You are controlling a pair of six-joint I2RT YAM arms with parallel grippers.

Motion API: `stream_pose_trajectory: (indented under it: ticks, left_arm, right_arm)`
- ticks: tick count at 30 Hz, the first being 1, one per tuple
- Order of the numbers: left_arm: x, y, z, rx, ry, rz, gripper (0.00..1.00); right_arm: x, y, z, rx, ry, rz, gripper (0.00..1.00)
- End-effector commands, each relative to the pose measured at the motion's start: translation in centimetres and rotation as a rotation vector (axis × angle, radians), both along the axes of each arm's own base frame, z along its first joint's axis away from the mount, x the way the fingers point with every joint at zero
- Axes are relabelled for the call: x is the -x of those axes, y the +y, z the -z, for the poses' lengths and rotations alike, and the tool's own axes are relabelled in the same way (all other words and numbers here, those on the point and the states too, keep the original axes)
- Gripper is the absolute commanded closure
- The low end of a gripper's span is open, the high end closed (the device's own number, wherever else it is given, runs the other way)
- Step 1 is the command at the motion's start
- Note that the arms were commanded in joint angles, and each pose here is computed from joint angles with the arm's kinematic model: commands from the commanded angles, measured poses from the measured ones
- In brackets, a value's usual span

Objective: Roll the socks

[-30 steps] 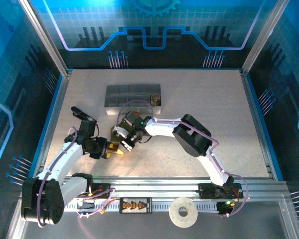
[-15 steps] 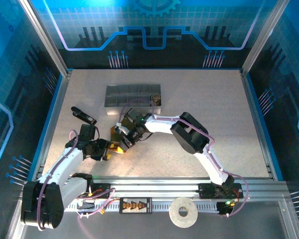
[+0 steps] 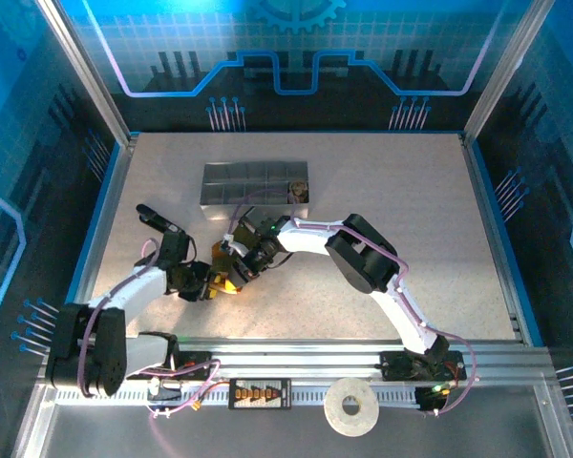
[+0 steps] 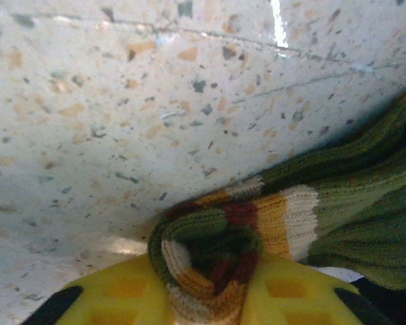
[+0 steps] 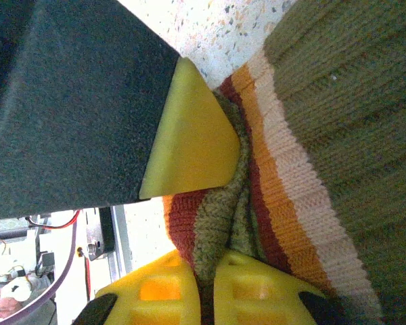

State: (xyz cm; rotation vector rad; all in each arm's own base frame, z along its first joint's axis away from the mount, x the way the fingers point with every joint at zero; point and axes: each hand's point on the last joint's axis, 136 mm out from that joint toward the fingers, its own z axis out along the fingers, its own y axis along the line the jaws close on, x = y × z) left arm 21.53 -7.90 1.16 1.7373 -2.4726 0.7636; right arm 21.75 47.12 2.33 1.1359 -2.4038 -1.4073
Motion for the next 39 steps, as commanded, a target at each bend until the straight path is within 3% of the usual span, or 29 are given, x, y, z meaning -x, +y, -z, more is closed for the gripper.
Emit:
stream_pose_trajectory:
  ticks: [1,10,13,18,23,26,31,39]
  left_arm:
    - [5.7,1.2,3.8,-0.103,0.25,0.028,0.81]
    - [8.0,1.9,4.3,-0.15,0.448,0.044,0.87]
    - [7.6,2.1,4.0,-0.162,0.458,0.042,0.88]
    - [7.1,2.4,3.5,-0.185,0.476,0.054,0.9]
    - [7.2,2.3,3.6,-0.186,0.509,0.058,0.91]
    - [7.0,2.4,3.5,-0.191,0.513,0.057,0.91]
    - [6.5,2.5,3.4,-0.199,0.514,0.066,0.91]
    - [6.0,2.4,3.3,-0.195,0.507,0.077,0.91]
  right_arm:
    - [0.9,-4.6,7.3,0.293,-0.002,0.042,0.93]
    - [1.2,-2.7,1.8,0.064,-0.445,-0.133,0.63]
    - [1.5,-2.7,-0.6,-0.048,-0.7,-0.192,0.56]
    - [1.1,-3.5,-4.6,-0.153,-1.278,-0.212,0.39]
    - [1.4,-3.3,-5.4,-0.086,-1.544,-0.324,0.39]
    - [1.7,-2.4,-5.4,-0.077,-1.607,-0.38,0.39]
    - [1.7,-1.0,-4.2,-0.047,-1.649,-0.455,0.45]
    - [0.8,-0.5,-0.9,0.035,-1.601,-0.49,0.68]
